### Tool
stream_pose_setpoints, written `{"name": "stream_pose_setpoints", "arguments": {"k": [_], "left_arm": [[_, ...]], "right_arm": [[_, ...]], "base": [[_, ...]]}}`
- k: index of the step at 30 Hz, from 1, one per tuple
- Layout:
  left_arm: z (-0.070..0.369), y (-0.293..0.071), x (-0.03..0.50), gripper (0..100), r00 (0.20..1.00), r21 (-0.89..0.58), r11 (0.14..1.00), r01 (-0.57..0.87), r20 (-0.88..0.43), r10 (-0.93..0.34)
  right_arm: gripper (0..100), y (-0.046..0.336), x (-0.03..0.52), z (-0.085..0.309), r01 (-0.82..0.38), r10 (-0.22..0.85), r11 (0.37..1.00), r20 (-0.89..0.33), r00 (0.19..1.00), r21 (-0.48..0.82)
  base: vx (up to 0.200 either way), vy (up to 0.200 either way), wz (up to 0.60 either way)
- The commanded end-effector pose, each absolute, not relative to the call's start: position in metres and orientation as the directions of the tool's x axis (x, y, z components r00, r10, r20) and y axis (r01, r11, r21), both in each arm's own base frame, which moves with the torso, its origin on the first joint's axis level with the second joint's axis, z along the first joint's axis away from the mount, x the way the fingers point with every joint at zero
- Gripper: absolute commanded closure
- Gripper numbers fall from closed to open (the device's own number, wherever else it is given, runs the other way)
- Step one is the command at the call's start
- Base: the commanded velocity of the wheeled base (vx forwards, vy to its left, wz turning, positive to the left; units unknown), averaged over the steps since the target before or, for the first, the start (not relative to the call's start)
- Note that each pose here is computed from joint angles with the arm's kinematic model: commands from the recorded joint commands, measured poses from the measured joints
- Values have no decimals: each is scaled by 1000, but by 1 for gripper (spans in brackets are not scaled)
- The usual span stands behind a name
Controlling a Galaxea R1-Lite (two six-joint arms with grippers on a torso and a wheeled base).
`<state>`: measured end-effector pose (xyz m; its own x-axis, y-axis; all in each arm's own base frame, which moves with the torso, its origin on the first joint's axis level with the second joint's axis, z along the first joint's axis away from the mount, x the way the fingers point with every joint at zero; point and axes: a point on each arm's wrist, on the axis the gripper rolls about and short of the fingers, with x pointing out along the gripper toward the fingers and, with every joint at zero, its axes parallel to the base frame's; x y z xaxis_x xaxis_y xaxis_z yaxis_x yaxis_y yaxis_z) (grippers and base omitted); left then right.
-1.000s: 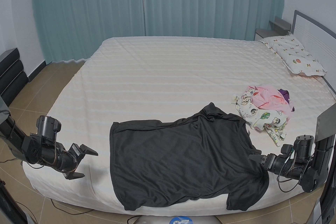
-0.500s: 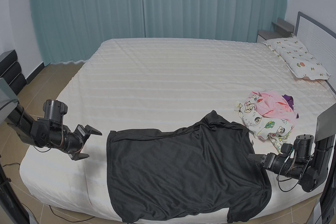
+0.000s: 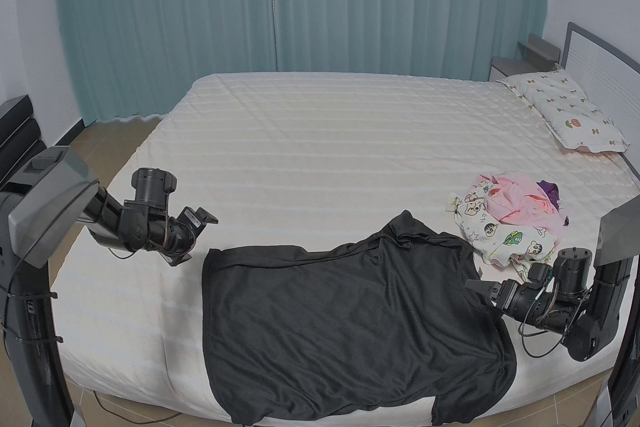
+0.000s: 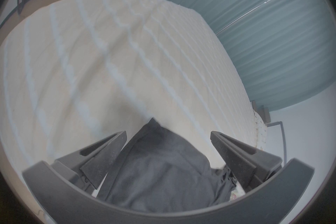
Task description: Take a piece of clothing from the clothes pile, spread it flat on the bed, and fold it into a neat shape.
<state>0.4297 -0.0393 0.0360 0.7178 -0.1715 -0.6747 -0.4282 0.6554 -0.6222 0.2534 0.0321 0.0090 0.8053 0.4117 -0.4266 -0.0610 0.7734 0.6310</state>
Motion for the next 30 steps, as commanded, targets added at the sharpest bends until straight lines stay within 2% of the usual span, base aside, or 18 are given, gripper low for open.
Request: {"name": "stream_pose_setpoints", "arguments": {"k": [1, 9, 13, 18, 20, 21, 30], "left_arm": [[0, -61, 451, 0, 698, -569, 716, -404, -698, -161], [-5, -66, 454, 0, 705, -548, 725, -417, -698, -123], [-4, -64, 455, 0, 721, -521, 726, -449, -691, -49], [-4, -61, 456, 0, 720, -521, 721, -457, -693, -45], [-4, -62, 456, 0, 716, -526, 721, -451, -696, -60], [-5, -62, 456, 100, 714, -527, 721, -451, -697, -63], [-14, -62, 450, 100, 686, -517, 726, -453, -722, -86]], "right_arm": [[0, 38, 268, 11, -104, 426, 766, -379, 822, 635], [0, 52, 279, 9, -137, 435, 770, -356, 827, 623], [0, 58, 288, 9, -163, 448, 766, -336, 828, 622], [0, 65, 294, 10, -169, 453, 768, -337, 826, 618], [0, 69, 307, 17, -161, 420, 780, -314, 851, 605], [0, 70, 313, 19, -155, 406, 784, -309, 860, 601], [0, 104, 368, 8, -54, 330, 830, -412, 849, 555]], "base": [[0, 0, 0], [0, 0, 0], [0, 0, 0], [0, 0, 0], [0, 0, 0], [0, 0, 0], [0, 0, 0]]}}
